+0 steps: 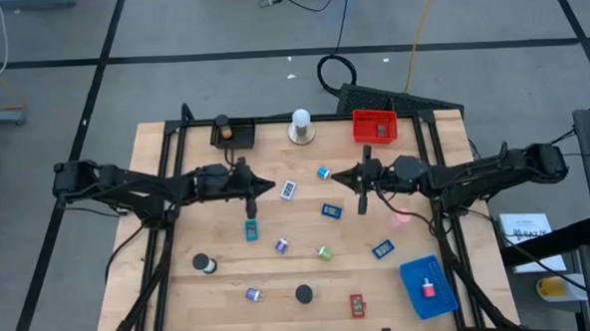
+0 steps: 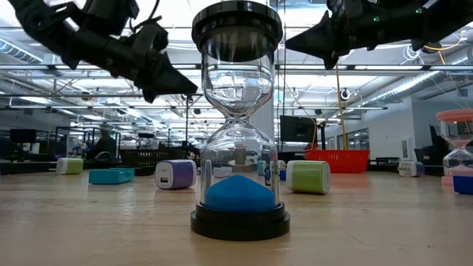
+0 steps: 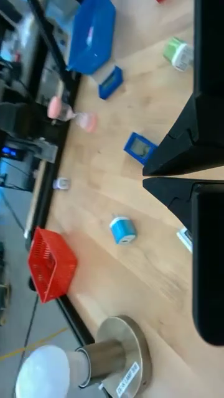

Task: Pick & Place Office items
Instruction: Put the black digital timer into the red bin

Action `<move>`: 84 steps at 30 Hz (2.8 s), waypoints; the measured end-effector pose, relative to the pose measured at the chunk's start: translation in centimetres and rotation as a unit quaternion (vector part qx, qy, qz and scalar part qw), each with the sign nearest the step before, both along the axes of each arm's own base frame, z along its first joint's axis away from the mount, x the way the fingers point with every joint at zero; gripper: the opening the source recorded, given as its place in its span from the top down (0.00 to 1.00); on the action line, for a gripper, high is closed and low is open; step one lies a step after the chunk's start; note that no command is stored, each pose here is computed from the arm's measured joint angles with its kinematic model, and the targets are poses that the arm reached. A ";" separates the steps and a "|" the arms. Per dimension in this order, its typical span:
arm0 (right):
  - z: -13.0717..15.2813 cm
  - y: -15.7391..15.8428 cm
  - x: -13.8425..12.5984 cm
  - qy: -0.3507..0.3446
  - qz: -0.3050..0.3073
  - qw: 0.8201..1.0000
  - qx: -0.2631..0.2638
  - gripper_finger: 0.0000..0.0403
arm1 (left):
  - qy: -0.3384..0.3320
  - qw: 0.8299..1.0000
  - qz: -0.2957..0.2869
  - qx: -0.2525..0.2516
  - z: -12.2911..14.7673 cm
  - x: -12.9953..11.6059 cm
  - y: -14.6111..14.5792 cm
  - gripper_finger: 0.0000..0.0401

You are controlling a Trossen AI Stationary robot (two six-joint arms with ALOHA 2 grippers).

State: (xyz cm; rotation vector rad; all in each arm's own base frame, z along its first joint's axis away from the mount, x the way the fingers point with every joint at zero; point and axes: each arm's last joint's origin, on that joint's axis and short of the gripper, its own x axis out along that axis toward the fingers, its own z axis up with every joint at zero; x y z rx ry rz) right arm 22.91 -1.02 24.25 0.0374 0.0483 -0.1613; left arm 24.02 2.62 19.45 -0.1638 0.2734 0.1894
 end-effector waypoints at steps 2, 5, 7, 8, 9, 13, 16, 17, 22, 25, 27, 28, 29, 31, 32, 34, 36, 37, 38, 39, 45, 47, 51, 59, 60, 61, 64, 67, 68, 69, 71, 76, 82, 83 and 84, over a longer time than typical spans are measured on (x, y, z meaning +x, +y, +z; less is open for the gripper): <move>0.0 0.0 0.0 0.000 0.000 1.000 0.000 0.99 | 0.020 1.000 0.005 0.002 0.5 0.4 -0.1 0.95; 0.0 0.0 0.0 0.000 0.000 1.000 0.000 0.98 | 0.060 0.998 0.009 0.001 1.1 0.8 -0.2 0.95; 0.0 0.0 0.0 0.000 0.000 1.000 0.000 0.98 | 0.085 0.996 0.011 0.002 1.6 1.0 -0.4 0.95; 0.0 0.0 0.0 0.000 0.000 1.000 0.000 0.98 | 0.098 0.995 0.012 0.003 1.8 1.1 -0.5 0.95; 0.0 0.0 0.0 0.000 0.000 1.000 0.000 0.99 | 0.112 0.994 0.013 0.003 2.1 1.2 -0.7 0.95; 0.0 0.0 0.0 0.000 0.000 1.000 0.000 0.99 | 0.153 0.988 0.026 0.010 3.1 1.4 -1.4 0.95; 0.0 0.0 0.0 0.000 0.000 1.000 0.000 0.98 | 0.161 0.986 0.032 0.004 3.6 1.5 -2.0 0.95; 0.0 0.0 0.0 0.000 0.000 1.000 0.000 0.98 | 0.163 0.986 0.031 0.001 3.7 1.5 -2.2 0.95; 0.0 0.0 0.0 0.000 0.002 1.000 0.000 0.98 | 0.168 0.985 0.036 -0.006 3.5 1.4 -3.0 0.95; 0.0 0.0 0.0 0.000 0.002 1.000 0.000 0.98 | 0.167 0.985 0.039 -0.012 3.5 1.3 -3.4 0.95; 0.0 0.0 0.0 0.000 0.002 1.000 0.000 0.98 | 0.166 0.985 0.041 -0.017 3.5 1.3 -3.6 0.95; 0.0 0.0 0.0 0.000 0.002 1.000 0.000 0.98 | 0.168 0.985 0.041 -0.019 3.5 1.3 -3.6 0.95; 0.0 0.0 0.0 0.000 0.002 1.000 0.000 0.98 | 0.177 0.983 0.042 -0.021 3.6 1.2 -3.7 0.95; 0.0 0.0 0.0 0.000 0.002 1.000 0.000 0.98 | 0.199 0.979 0.045 -0.024 4.0 1.1 -3.7 0.95; 0.0 0.0 0.0 0.000 0.002 1.000 0.000 0.98 | 0.207 0.977 0.048 -0.026 4.4 1.1 -3.7 0.95; 0.0 0.0 0.0 0.000 0.002 1.000 0.000 0.99 | 0.218 0.974 0.054 -0.026 5.1 1.1 -3.7 0.95; 0.0 0.0 0.0 0.000 0.002 1.000 0.000 0.99 | 0.224 0.973 0.055 -0.024 5.8 1.1 -3.7 0.95; 0.0 0.0 0.0 0.000 0.002 1.000 0.000 0.99 | 0.222 0.973 0.054 -0.023 6.2 1.2 -3.8 0.95; 0.0 0.0 0.0 0.000 0.002 1.000 0.000 0.99 | 0.219 0.974 0.052 -0.022 6.6 1.3 -3.8 0.95; 0.0 0.0 0.0 0.001 0.002 1.000 0.000 0.99 | 0.217 0.975 0.050 -0.021 6.9 1.3 -3.9 0.95; 0.0 0.0 0.0 0.000 0.002 1.000 0.000 0.98 | 0.228 0.973 0.037 -0.022 6.9 1.4 -4.6 0.95; 0.0 0.0 0.0 0.000 0.002 1.000 0.000 0.98 | 0.230 0.972 0.035 -0.025 6.8 1.4 -4.8 0.95; 0.0 0.0 0.0 0.000 0.002 1.000 0.000 0.98 | 0.240 0.970 0.039 -0.024 6.4 1.6 -4.8 0.95; -0.1 0.0 0.0 0.004 0.002 1.000 0.000 0.99 | 0.267 0.962 0.017 -0.058 4.9 2.7 -5.4 0.95; -0.1 0.0 0.0 0.005 0.002 1.000 0.000 0.99 | 0.276 0.959 0.014 -0.059 4.5 2.9 -5.5 0.95; -0.1 0.0 0.0 0.006 0.002 1.000 0.000 0.99 | 0.280 0.958 0.009 -0.062 4.2 3.1 -5.5 0.95; -0.2 0.0 0.0 0.010 0.002 1.000 0.000 0.99 | 0.311 0.948 0.005 -0.073 3.5 3.3 -5.7 0.95; -0.2 0.0 0.0 0.012 0.002 1.000 0.000 0.98 | 0.311 0.947 0.007 -0.080 3.6 3.4 -6.0 0.95; -0.2 0.0 0.0 0.012 0.002 1.000 0.000 0.98 | 0.311 0.946 0.011 -0.085 3.6 3.3 -6.0 0.95; -0.2 0.0 0.0 0.013 0.002 1.000 0.000 0.98 | 0.307 0.947 0.015 -0.093 3.7 3.4 -6.0 0.95; -0.2 0.0 0.0 0.013 0.002 1.000 0.000 0.98 | 0.309 0.945 0.022 -0.103 3.6 3.4 -6.0 0.95; -0.2 0.0 0.0 0.012 0.002 1.000 0.000 0.98 | 0.340 0.936 0.019 -0.091 3.3 2.8 -5.9 0.86; -0.2 0.0 0.0 0.012 0.002 1.000 0.000 0.98 | 0.388 0.915 0.050 -0.096 3.1 1.8 -4.1 0.63; -0.2 0.0 0.0 0.012 0.002 1.000 0.000 0.98 | 0.398 0.911 0.051 -0.097 3.0 1.6 -3.7 0.60; -0.2 0.0 0.0 0.012 0.002 1.000 0.000 0.98 | 0.415 0.903 0.051 -0.097 2.9 1.3 -3.2 0.56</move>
